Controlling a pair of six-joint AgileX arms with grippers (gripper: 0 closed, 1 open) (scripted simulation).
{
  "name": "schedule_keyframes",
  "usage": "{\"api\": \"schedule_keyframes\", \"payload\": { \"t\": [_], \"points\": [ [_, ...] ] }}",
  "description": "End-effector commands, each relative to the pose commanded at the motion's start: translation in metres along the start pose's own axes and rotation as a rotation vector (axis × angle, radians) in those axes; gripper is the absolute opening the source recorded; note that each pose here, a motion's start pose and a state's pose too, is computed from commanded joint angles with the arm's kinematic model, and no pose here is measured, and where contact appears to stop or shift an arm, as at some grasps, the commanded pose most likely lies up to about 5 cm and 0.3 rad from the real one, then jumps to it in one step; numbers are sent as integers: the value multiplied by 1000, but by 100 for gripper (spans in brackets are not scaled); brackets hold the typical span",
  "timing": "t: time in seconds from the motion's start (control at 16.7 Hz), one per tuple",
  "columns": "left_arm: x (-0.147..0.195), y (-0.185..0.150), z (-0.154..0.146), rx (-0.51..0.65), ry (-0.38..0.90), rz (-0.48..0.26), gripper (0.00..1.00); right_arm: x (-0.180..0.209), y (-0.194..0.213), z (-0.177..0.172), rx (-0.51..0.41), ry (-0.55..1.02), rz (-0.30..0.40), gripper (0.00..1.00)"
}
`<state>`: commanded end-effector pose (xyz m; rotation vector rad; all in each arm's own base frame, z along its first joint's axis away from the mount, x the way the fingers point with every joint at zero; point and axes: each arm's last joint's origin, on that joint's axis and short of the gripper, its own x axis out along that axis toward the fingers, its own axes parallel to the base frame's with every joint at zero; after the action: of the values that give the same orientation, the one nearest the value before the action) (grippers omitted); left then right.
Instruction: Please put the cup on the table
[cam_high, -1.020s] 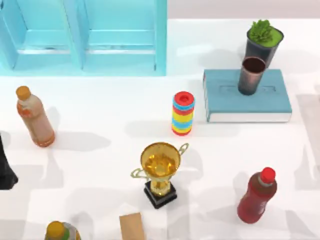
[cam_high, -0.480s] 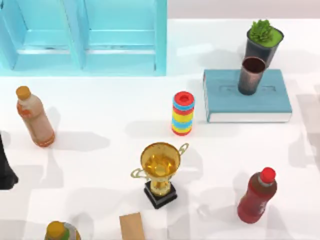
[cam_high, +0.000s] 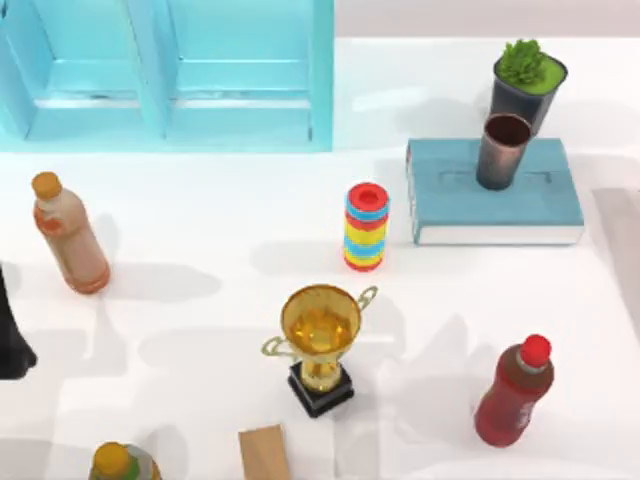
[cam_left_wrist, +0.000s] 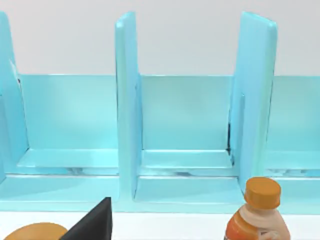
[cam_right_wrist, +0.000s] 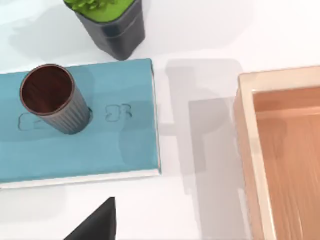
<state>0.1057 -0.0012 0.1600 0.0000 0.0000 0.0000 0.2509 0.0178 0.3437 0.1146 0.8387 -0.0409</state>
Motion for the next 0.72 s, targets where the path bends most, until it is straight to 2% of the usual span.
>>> {"api": "schedule_keyframes", "payload": {
  "t": [0.18, 0.36, 0.72],
  "points": [
    [0, 0, 0, 0, 0, 0, 100, 35, 24, 47, -4, 167, -10, 100],
    [0, 0, 0, 0, 0, 0, 100, 78, 52, 77, -20, 310, -21, 100],
    [0, 0, 0, 0, 0, 0, 100, 151, 103, 89, -69, 496, -37, 100]
  ]
}}
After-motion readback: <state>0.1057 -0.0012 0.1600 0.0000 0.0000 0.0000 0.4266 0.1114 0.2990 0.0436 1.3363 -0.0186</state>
